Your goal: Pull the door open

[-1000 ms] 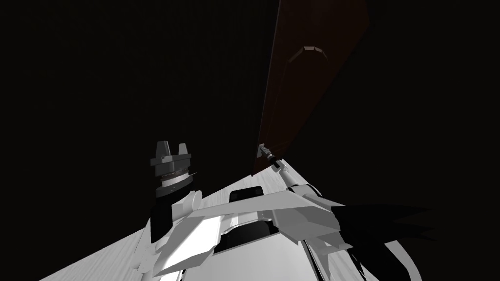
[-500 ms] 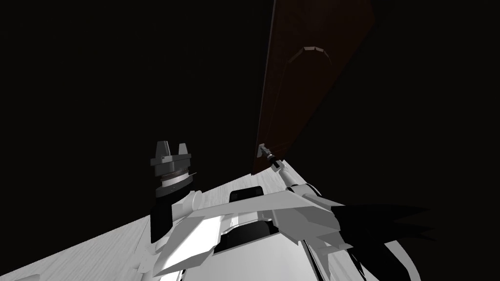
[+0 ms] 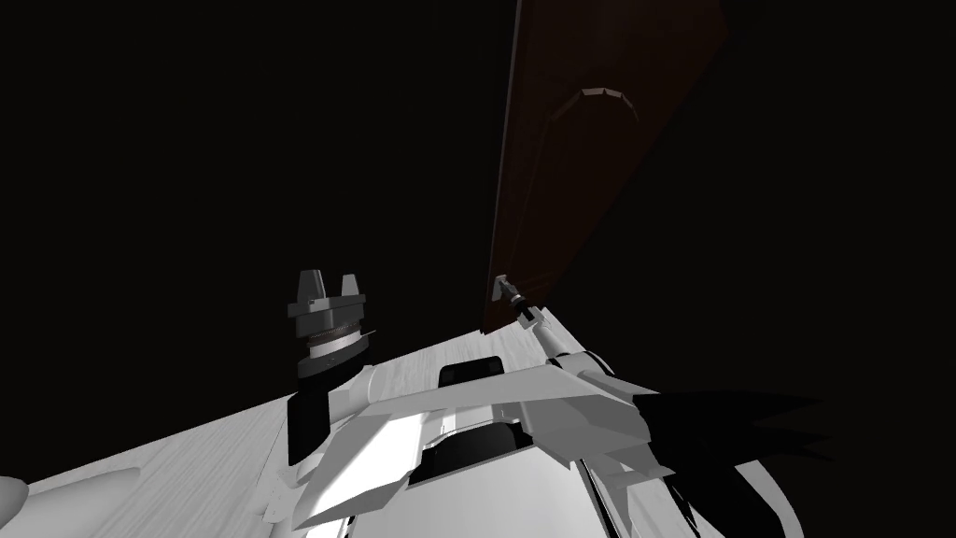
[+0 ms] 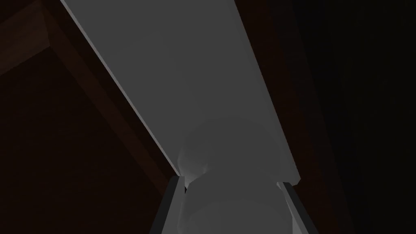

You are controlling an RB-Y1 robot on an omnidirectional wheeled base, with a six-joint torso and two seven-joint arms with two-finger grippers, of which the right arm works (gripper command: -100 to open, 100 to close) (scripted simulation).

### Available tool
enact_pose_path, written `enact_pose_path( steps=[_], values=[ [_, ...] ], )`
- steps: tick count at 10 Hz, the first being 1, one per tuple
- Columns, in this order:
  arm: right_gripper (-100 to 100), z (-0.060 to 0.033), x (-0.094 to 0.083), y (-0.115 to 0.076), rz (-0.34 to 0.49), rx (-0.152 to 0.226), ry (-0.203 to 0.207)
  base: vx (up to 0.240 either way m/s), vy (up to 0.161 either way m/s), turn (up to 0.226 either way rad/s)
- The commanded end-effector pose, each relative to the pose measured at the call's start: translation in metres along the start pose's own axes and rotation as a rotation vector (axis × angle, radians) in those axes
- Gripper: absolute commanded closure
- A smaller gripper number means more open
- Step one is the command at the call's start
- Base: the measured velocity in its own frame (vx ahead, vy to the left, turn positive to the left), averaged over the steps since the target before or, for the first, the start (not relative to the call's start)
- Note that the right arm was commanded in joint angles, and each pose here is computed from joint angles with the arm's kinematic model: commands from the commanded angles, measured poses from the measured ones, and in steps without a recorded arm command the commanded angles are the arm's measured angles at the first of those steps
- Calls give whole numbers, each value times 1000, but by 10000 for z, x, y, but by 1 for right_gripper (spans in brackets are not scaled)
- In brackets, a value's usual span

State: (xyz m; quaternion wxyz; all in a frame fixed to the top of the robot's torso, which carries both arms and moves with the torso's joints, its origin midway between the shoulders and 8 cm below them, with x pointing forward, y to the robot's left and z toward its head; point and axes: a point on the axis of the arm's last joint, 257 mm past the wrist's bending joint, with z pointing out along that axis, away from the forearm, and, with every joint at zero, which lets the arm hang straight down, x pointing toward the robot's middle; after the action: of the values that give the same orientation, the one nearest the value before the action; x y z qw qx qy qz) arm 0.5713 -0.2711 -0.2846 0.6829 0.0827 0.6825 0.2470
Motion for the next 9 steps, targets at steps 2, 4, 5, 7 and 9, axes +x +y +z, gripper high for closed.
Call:
enact_pose_path(
  steps=[2,4,5,7,9],
  values=[
    [100,29,-43,18,87,2,-18,-52,-54,85],
    [100,42,-85,-2,194,12,-39,-61,-56,130],
    [100,42,-85,-2,203,12,-39,-56,-52,59],
    [100,54,-126,-25,312,22,-62,-65,-53,102],
    [100,60,-147,-38,381,26,-74,-53,-43,63]
  ],
)
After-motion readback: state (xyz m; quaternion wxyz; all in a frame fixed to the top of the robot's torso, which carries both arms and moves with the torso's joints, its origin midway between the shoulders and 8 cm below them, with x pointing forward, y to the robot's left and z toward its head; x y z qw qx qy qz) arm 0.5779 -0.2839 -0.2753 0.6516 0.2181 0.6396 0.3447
